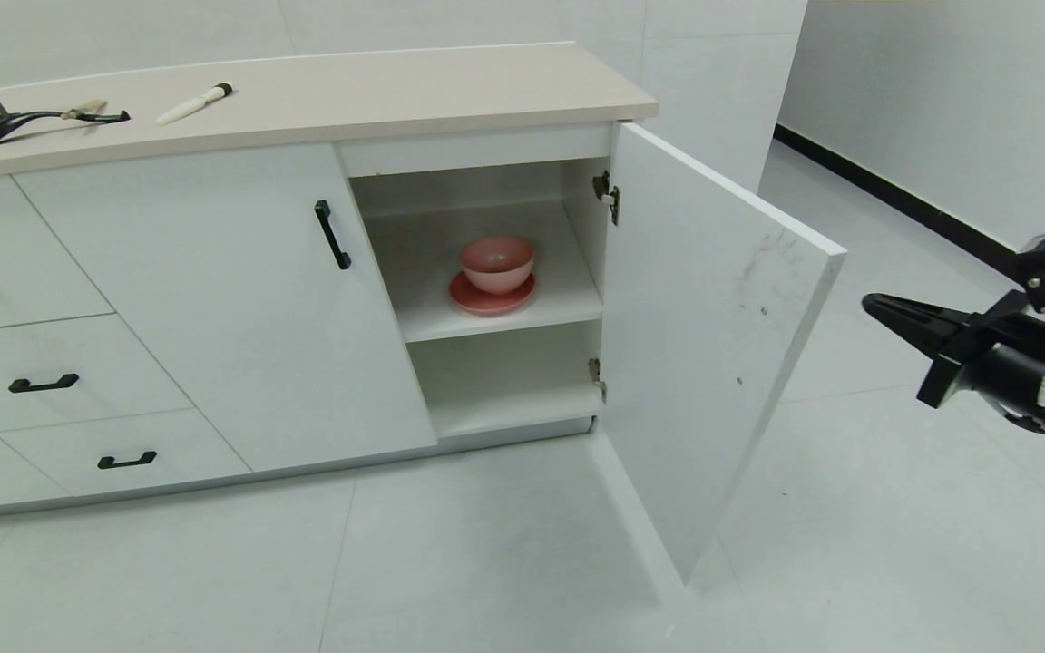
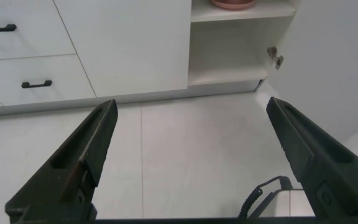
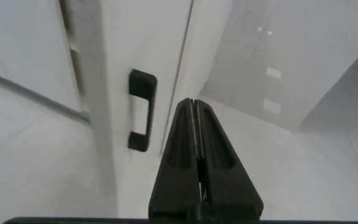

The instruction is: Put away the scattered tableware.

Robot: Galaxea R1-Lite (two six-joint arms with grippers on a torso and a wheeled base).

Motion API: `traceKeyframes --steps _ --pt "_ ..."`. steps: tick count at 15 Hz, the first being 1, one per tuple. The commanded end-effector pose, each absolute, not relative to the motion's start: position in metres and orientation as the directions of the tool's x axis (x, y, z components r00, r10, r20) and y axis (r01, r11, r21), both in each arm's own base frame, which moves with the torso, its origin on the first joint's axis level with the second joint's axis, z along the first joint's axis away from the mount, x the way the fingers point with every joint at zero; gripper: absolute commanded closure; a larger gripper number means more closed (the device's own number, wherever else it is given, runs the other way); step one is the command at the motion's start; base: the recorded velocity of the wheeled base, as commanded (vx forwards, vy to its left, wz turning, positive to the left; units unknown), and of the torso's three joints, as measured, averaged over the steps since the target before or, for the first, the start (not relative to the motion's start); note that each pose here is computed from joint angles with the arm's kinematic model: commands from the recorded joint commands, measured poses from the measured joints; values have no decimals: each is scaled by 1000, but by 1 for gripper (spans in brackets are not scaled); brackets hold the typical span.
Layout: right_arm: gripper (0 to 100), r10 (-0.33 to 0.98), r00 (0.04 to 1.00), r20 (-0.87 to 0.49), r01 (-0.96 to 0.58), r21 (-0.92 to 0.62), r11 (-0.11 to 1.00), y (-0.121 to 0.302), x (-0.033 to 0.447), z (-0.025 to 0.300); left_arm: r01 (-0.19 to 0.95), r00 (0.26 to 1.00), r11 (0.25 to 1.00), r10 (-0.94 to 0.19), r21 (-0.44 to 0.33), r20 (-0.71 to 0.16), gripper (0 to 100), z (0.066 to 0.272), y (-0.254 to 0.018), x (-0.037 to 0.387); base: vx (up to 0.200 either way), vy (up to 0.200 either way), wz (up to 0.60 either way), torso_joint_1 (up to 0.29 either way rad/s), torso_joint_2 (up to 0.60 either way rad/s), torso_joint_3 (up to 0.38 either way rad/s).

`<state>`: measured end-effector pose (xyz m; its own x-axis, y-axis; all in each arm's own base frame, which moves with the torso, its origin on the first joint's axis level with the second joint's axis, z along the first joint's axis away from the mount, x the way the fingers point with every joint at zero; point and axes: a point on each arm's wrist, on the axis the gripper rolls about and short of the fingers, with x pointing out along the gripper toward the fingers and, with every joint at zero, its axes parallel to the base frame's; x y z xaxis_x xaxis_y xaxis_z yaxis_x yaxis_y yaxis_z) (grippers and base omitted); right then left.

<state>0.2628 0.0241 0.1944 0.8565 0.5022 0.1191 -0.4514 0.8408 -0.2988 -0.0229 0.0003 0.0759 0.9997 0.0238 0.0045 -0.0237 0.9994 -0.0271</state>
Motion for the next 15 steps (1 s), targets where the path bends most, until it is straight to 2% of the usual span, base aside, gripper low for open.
traceKeyframes --steps 1,7,15 --pt "100 511 857 67 -477 -276 835 29 304 173 -24 1000 999 25 -26 2 0 76 0 -23 0 0 0 0 0 0" --pt "100 529 839 125 -475 -304 826 36 328 180 -24 1000 999 25 -28 2 0 76 0 -23 0 0 0 0 0 0" --pt "100 608 778 155 -541 -325 776 61 322 188 -24 1000 999 25 -31 2 0 76 0 -23 0 0 0 0 0 0"
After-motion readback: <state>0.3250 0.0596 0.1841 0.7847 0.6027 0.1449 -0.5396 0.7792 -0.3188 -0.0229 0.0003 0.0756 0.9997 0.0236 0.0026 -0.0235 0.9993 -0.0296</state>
